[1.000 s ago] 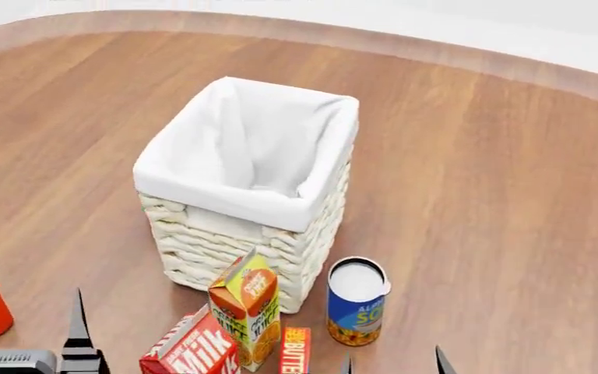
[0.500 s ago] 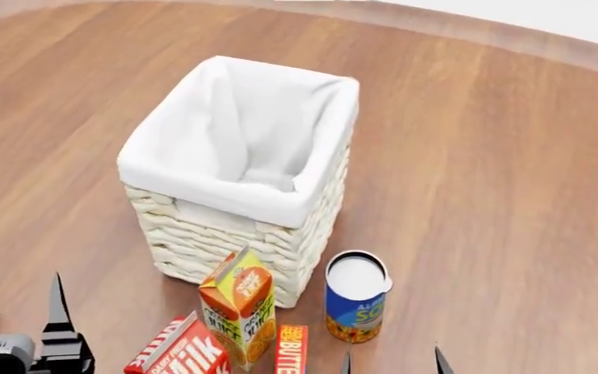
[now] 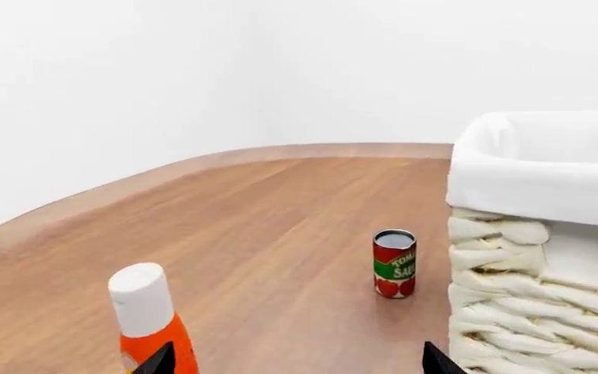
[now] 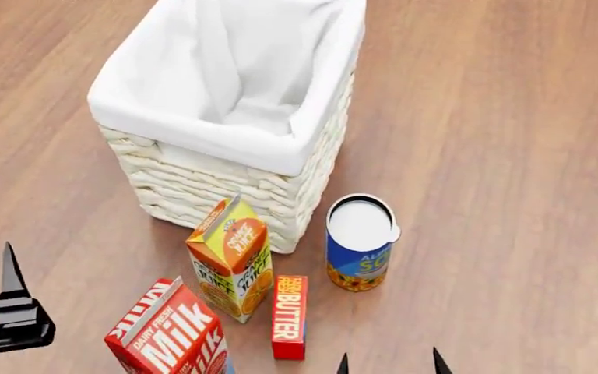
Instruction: Pick up the butter and put it in the basket.
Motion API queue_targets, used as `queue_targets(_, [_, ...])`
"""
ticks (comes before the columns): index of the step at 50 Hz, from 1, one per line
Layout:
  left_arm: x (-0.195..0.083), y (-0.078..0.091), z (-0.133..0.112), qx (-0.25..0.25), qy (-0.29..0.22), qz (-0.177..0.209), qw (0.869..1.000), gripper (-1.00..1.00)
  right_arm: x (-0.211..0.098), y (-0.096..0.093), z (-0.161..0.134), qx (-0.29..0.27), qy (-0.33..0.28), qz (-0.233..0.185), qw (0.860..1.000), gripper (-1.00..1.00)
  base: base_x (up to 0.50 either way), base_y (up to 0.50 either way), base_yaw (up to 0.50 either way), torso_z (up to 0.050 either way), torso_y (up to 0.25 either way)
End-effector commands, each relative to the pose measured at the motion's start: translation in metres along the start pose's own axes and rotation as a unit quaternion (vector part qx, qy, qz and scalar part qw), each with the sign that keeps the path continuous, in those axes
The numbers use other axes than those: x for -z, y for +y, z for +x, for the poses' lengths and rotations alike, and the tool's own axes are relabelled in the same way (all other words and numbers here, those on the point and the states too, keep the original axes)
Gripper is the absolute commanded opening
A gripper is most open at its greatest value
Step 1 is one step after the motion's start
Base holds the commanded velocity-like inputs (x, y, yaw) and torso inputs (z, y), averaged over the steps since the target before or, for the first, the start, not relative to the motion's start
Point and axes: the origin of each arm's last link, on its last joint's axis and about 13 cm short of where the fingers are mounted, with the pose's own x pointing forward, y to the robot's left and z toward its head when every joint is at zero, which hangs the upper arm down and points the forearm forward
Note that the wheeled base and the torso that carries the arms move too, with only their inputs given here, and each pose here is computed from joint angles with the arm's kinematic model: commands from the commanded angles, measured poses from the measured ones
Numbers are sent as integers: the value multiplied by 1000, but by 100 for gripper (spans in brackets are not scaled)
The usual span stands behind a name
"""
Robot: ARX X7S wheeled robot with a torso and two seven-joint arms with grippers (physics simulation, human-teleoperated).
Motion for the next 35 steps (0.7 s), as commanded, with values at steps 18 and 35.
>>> queue_targets(18, [-10, 39, 22, -106, 10, -14, 994, 100, 1, 15, -21, -17, -25, -8, 1000, 100, 0, 0, 0, 0, 0])
queue_targets(35, [-19, 44, 16, -108, 16, -22, 994, 100, -2, 31, -8, -61, -40, 1, 997, 100, 0, 0, 0, 0, 0])
